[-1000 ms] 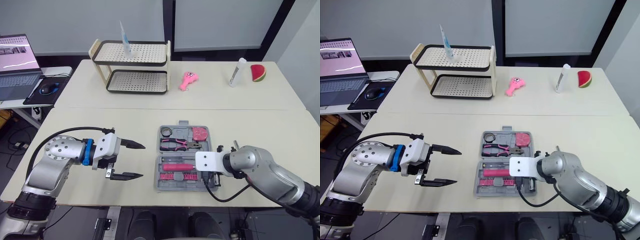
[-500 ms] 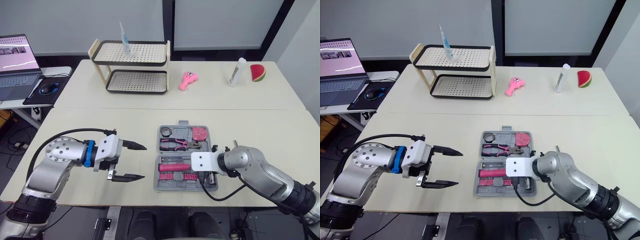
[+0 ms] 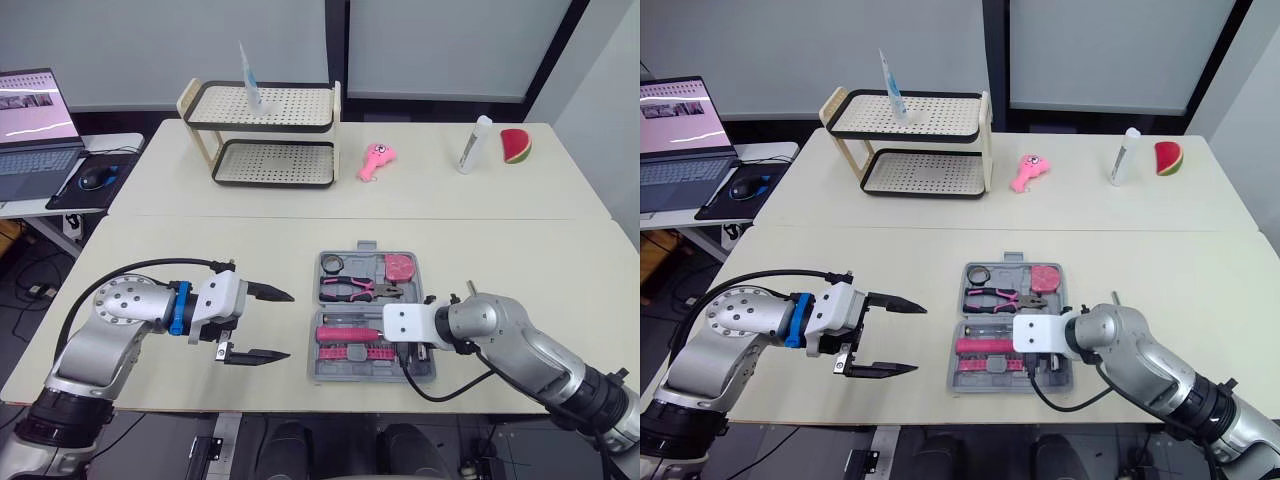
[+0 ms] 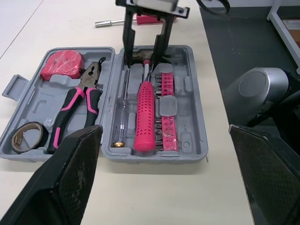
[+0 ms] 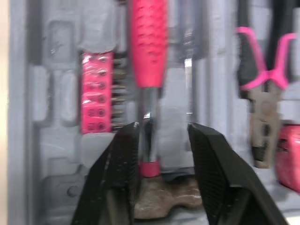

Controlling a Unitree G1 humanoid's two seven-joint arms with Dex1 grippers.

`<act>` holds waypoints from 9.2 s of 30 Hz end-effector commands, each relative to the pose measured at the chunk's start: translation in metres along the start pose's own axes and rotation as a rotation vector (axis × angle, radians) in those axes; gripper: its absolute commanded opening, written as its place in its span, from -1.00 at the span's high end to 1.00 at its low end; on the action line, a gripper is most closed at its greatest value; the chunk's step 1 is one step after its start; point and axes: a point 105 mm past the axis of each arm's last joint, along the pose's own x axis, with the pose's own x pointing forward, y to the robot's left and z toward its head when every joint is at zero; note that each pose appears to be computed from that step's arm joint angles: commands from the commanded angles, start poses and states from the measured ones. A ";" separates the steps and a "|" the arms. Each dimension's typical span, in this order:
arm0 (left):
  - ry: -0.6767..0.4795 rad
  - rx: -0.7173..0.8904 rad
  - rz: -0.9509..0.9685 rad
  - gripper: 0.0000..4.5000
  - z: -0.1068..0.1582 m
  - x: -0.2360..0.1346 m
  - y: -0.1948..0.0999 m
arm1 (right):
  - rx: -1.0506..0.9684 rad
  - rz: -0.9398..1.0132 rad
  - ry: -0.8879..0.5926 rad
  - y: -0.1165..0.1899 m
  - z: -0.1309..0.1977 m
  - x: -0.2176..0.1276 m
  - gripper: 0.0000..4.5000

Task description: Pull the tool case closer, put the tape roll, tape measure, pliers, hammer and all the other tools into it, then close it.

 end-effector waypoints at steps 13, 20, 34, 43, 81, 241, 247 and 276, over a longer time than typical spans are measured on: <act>-0.020 0.053 -0.014 -1.00 0.007 0.006 0.000 | 0.029 0.045 -0.444 -0.005 0.020 -0.005 0.88; -0.011 0.044 -0.017 -1.00 0.006 0.005 -0.003 | 0.031 0.071 -0.416 0.010 0.010 0.018 0.99; 0.001 0.040 -0.019 -1.00 0.005 0.005 0.000 | 0.005 0.087 -0.275 0.025 -0.027 0.046 0.99; -0.047 0.005 0.061 -1.00 0.011 -0.004 0.009 | 0.092 -0.045 -0.508 -0.008 0.012 0.013 0.99; 0.062 -0.201 0.500 -1.00 -0.034 -0.105 0.036 | 0.313 -0.402 0.030 -0.032 -0.182 -0.194 -0.98; -0.290 0.078 -0.035 -1.00 0.080 0.054 -0.012 | 0.833 -0.458 0.014 0.020 -0.187 -0.073 -0.14; -0.289 0.076 -0.030 -1.00 0.079 0.054 -0.010 | 0.835 -0.457 -0.017 0.020 -0.181 -0.073 0.27; -0.010 -0.003 -0.054 -1.00 0.012 -0.004 -0.037 | 0.194 0.170 -0.062 0.046 0.016 -0.041 0.68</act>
